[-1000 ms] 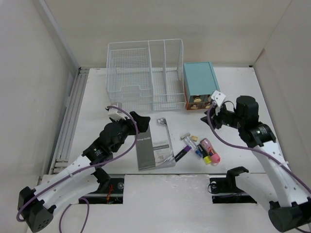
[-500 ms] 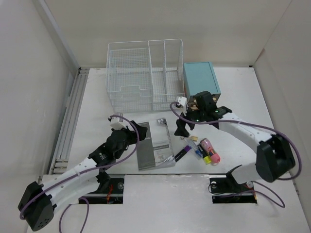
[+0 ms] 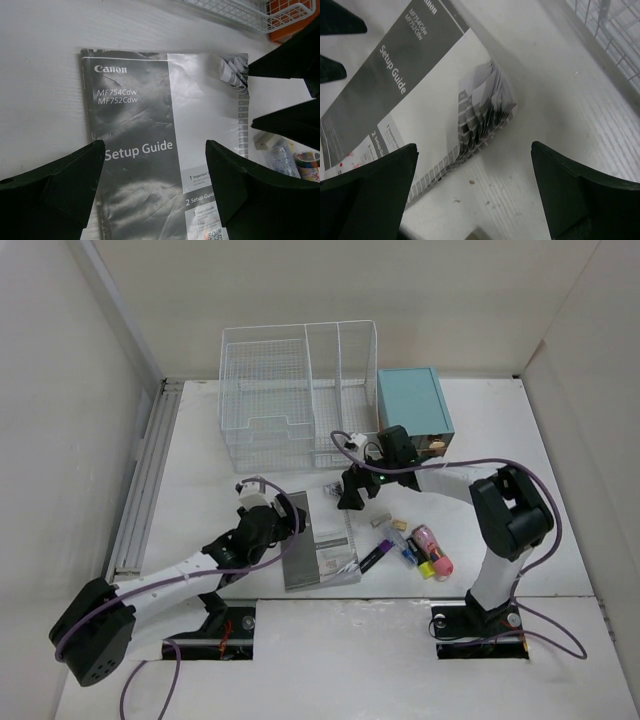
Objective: Organize the desk
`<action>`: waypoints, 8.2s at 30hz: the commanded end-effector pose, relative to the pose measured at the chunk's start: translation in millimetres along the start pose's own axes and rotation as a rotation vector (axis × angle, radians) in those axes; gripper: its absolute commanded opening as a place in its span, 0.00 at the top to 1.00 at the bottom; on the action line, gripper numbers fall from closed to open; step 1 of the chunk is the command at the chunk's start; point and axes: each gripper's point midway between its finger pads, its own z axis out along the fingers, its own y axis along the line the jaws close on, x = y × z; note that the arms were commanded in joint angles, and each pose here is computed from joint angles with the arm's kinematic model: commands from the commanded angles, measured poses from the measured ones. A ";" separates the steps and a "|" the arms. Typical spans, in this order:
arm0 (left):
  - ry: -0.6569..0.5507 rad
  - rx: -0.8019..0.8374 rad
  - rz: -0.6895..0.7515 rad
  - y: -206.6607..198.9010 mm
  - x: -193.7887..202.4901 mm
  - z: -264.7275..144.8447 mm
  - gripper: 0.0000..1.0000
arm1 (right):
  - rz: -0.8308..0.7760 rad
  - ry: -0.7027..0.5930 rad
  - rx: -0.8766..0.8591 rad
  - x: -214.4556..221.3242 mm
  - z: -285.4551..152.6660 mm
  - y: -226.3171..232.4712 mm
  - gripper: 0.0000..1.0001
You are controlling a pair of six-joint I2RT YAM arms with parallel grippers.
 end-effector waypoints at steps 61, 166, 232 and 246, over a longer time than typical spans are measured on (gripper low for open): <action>0.023 0.524 -0.009 -55.6 15.4 -33.4 0.04 | 0.005 -0.229 -0.511 -91.7 -82.4 78.4 1.00; -0.256 1.099 0.426 -203.7 -122.0 -150.9 1.00 | -0.432 -0.431 -0.719 -120.9 -174.5 164.5 0.44; -0.414 0.813 0.321 -161.7 -173.9 -193.5 0.07 | -0.441 -0.753 0.474 -343.1 -283.2 14.6 1.00; -0.410 0.804 0.310 -154.0 -168.9 -196.4 0.08 | -0.238 -0.848 0.894 -378.2 -232.9 -42.0 1.00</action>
